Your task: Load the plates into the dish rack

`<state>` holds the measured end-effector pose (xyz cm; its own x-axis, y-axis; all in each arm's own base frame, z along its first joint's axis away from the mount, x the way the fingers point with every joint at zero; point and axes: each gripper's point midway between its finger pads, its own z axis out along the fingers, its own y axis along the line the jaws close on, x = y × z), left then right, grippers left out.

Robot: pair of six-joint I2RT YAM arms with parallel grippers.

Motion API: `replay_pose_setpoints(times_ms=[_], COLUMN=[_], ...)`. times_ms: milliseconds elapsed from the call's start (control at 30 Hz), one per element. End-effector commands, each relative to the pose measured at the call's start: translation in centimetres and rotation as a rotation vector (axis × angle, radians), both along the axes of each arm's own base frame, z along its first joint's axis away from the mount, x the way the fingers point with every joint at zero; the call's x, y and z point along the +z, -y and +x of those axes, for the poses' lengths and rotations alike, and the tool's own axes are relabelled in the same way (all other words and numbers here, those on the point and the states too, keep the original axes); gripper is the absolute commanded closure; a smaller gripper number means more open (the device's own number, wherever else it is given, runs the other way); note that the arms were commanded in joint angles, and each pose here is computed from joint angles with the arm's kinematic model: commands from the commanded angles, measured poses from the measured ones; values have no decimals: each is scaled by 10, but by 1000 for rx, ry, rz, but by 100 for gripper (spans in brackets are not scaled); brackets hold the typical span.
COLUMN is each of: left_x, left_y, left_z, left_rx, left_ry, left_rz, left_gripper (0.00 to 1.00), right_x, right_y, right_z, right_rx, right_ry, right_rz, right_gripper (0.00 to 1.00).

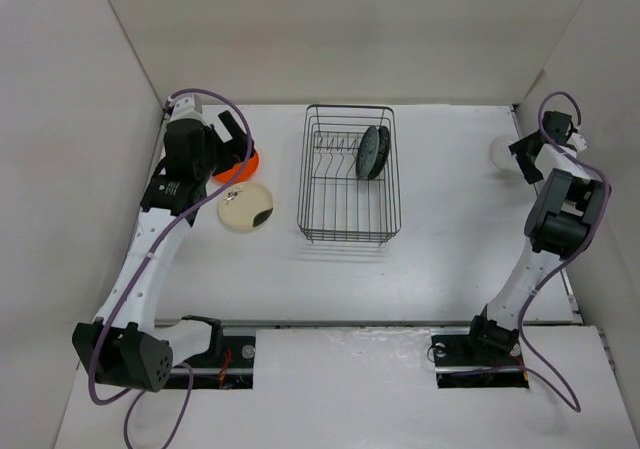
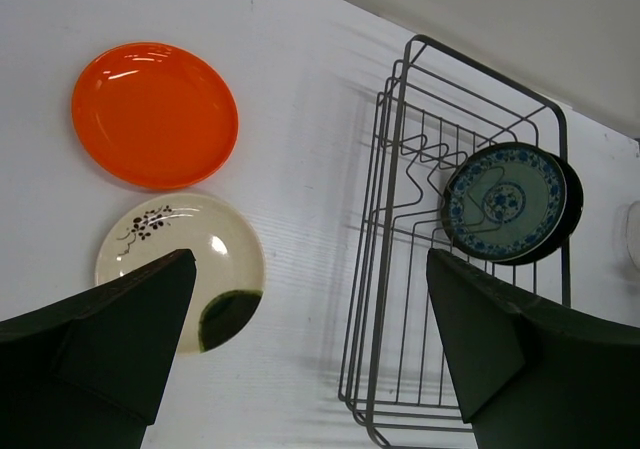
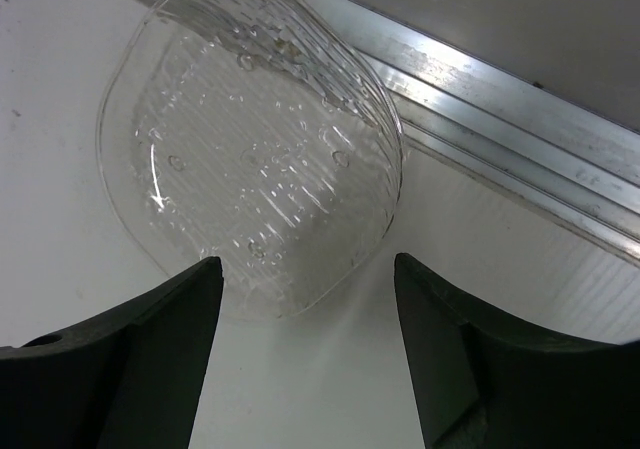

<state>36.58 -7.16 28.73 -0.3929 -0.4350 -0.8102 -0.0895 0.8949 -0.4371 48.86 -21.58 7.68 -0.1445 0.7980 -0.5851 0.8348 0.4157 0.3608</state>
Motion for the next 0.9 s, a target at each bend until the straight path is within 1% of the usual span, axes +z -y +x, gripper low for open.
replay_pose_setpoints(times_ms=[0, 200, 300, 333, 400, 467, 633, 733, 767, 800, 867], left_x=[8, 3, 3, 3, 7, 2, 6, 4, 4, 4, 5], left_y=[1, 2, 2, 2, 2, 2, 2, 2, 2, 3, 5], left_z=[3, 5, 5, 5, 6, 6, 7, 6, 6, 6, 5], left_rx=[-14, -14, -14, -14, -14, -15, -14, -15, -15, -23, -32], left_ry=[43, 30, 30, 30, 39, 21, 30, 21, 21, 21, 20], left_rz=[1, 2, 2, 2, 1, 4, 2, 4, 4, 0, -3], left_gripper=[0, 0, 0, 0, 0, 0, 0, 0, 0, 0, 0], right_x=[11, 9, 1, -4, -6, -8, -9, -15, -15, -6, 4], right_y=[13, 19, 19, 18, 19, 18, 19, 14, 14, 16, 15], right_z=[15, 19, 19, 17, 20, 17, 16, 12, 12, 11, 13], right_rx=[-14, -21, -20, -20, -20, -13, 4, 15, 15, 6, 0], right_ry=[26, 6, -17, -38, -38, -53, -74, -115, -115, -103, -78], right_rz=[-40, -57, -47, -38, -38, -38, -44, -44, -44, -58, -88], right_gripper=[26, 29, 33, 37, 41, 45, 45, 45, 44, 42, 42])
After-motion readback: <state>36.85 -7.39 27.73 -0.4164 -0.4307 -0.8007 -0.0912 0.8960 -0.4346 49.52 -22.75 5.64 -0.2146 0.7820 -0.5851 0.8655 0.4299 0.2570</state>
